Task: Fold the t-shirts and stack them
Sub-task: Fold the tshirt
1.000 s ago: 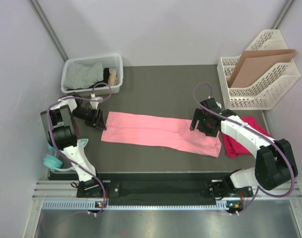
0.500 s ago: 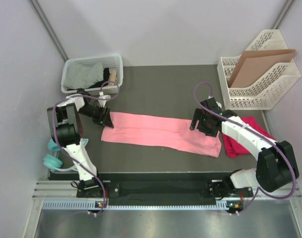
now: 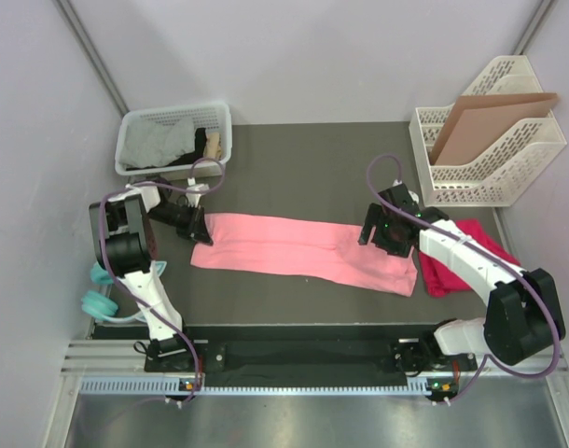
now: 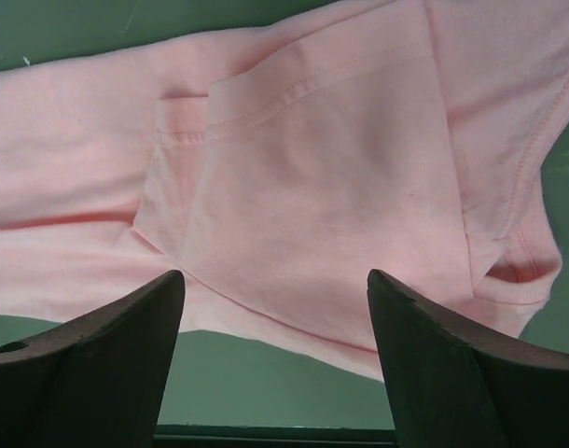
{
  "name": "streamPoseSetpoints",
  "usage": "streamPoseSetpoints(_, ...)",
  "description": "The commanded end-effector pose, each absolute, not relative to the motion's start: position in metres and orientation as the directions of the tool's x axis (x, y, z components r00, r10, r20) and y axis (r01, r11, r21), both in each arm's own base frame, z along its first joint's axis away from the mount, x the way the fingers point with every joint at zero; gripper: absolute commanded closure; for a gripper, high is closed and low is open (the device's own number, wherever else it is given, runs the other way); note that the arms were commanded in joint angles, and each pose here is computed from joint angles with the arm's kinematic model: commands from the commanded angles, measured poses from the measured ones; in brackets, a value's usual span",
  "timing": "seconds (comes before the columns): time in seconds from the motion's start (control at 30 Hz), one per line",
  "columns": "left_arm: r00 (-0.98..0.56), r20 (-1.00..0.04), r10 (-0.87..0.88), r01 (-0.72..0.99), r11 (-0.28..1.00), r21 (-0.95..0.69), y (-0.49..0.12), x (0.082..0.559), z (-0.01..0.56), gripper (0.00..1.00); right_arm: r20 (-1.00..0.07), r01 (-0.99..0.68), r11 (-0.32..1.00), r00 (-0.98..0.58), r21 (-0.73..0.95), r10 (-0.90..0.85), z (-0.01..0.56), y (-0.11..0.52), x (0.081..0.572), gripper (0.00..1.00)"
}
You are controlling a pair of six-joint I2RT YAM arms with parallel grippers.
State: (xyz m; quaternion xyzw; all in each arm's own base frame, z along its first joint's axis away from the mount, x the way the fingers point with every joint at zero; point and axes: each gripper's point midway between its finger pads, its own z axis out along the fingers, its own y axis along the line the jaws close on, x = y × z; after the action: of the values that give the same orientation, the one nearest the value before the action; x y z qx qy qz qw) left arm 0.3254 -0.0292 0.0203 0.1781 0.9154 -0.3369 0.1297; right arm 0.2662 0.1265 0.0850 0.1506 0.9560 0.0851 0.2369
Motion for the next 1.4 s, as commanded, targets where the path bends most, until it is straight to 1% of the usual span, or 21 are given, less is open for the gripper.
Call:
streamPoseSetpoints(0.0, -0.902, -0.308, 0.302, 0.423, 0.760, -0.493, -0.010, 0.317, -0.005, 0.97, -0.453, 0.242, 0.941, -0.830, 0.235, 0.326, 0.091, 0.126, 0.264, 0.21)
streamPoseSetpoints(0.03, -0.902, -0.310, 0.300, 0.421, 0.765, -0.487, -0.008, 0.317, -0.004, 1.00, -0.454, 0.244, 0.941, -0.828, 0.233, 0.327, 0.091, 0.125, 0.264, 0.21)
streamPoseSetpoints(0.17, -0.908, -0.306, 0.287, 0.404, 0.794, -0.454, 0.006, 0.320, -0.001, 1.00, -0.455, 0.242, 0.942, -0.829, 0.232, 0.325, 0.091, 0.124, 0.262, 0.22)
streamPoseSetpoints(0.3, -0.918, -0.280, 0.282, 0.378, 0.836, -0.398, 0.030, 0.321, 0.003, 1.00, -0.462, 0.238, 0.942, -0.825, 0.238, 0.325, 0.093, 0.124, 0.263, 0.22)
streamPoseSetpoints(0.47, -0.919, -0.306, 0.249, 0.348, 0.876, -0.334, 0.070, 0.326, 0.026, 1.00, -0.469, 0.232, 0.939, -0.820, 0.252, 0.328, 0.097, 0.125, 0.262, 0.22)
streamPoseSetpoints(0.6, -0.919, -0.317, 0.236, 0.336, 0.889, -0.311, 0.088, 0.325, 0.046, 1.00, -0.474, 0.227, 0.940, -0.818, 0.256, 0.327, 0.099, 0.125, 0.261, 0.22)
streamPoseSetpoints(0.63, -0.911, -0.333, 0.242, 0.348, 0.886, -0.306, 0.087, 0.326, 0.054, 1.00, -0.477, 0.224, 0.939, -0.816, 0.260, 0.326, 0.100, 0.125, 0.262, 0.22)
streamPoseSetpoints(0.77, -0.900, -0.365, 0.239, 0.369, 0.863, -0.344, 0.067, 0.324, 0.079, 1.00, -0.470, 0.223, 0.939, -0.820, 0.263, 0.326, 0.095, 0.125, 0.259, 0.22)
streamPoseSetpoints(0.83, -0.891, -0.378, 0.251, 0.385, 0.859, -0.337, 0.053, 0.323, 0.093, 1.00, -0.468, 0.223, 0.939, -0.822, 0.263, 0.326, 0.093, 0.125, 0.258, 0.22)
streamPoseSetpoints(0.9, -0.869, -0.392, 0.301, 0.432, 0.848, -0.306, 0.032, 0.323, 0.105, 1.00, -0.468, 0.221, 0.939, -0.822, 0.262, 0.324, 0.093, 0.124, 0.257, 0.22)
streamPoseSetpoints(0.93, -0.875, -0.384, 0.295, 0.421, 0.855, -0.302, 0.024, 0.321, 0.106, 1.00, -0.468, 0.221, 0.939, -0.822, 0.262, 0.324, 0.093, 0.124, 0.256, 0.21)
streamPoseSetpoints(0.97, -0.869, -0.367, 0.332, 0.440, 0.859, -0.263, 0.014, 0.322, 0.106, 1.00, -0.472, 0.216, 0.941, -0.822, 0.261, 0.320, 0.094, 0.124, 0.255, 0.21)
streamPoseSetpoints(1.0, -0.856, -0.384, 0.346, 0.451, 0.863, -0.227, 0.009, 0.325, 0.110, 1.00, -0.473, 0.216, 0.941, -0.821, 0.260, 0.319, 0.094, 0.123, 0.255, 0.22)
streamPoseSetpoints(1.03, -0.854, -0.371, 0.365, 0.464, 0.857, -0.224, -0.008, 0.323, 0.110, 1.00, -0.472, 0.215, 0.942, -0.822, 0.258, 0.318, 0.093, 0.123, 0.255, 0.21)
streamPoseSetpoints(1.1, -0.853, -0.362, 0.376, 0.471, 0.855, -0.220, -0.020, 0.321, 0.113, 1.00, -0.479, 0.211, 0.943, -0.820, 0.258, 0.315, 0.095, 0.122, 0.255, 0.21)
streamPoseSetpoints(1.13, -0.861, -0.355, 0.364, 0.458, 0.859, -0.230, -0.027, 0.320, 0.114, 1.00, -0.477, 0.211, 0.943, -0.821, 0.258, 0.314, 0.094, 0.122, 0.254, 0.21)
streamPoseSetpoints(1.23, -0.851, -0.339, 0.401, 0.493, 0.832, -0.255, -0.058, 0.313, 0.114, 1.00, -0.482, 0.204, 0.945, -0.820, 0.257, 0.308, 0.095, 0.122, 0.253, 0.21)
streamPoseSetpoints(1.37, -0.837, -0.339, 0.430, 0.522, 0.814, -0.256, -0.084, 0.309, 0.114, 1.00, -0.486, 0.200, 0.947, -0.820, 0.250, 0.301, 0.096, 0.120, 0.253, 0.21)
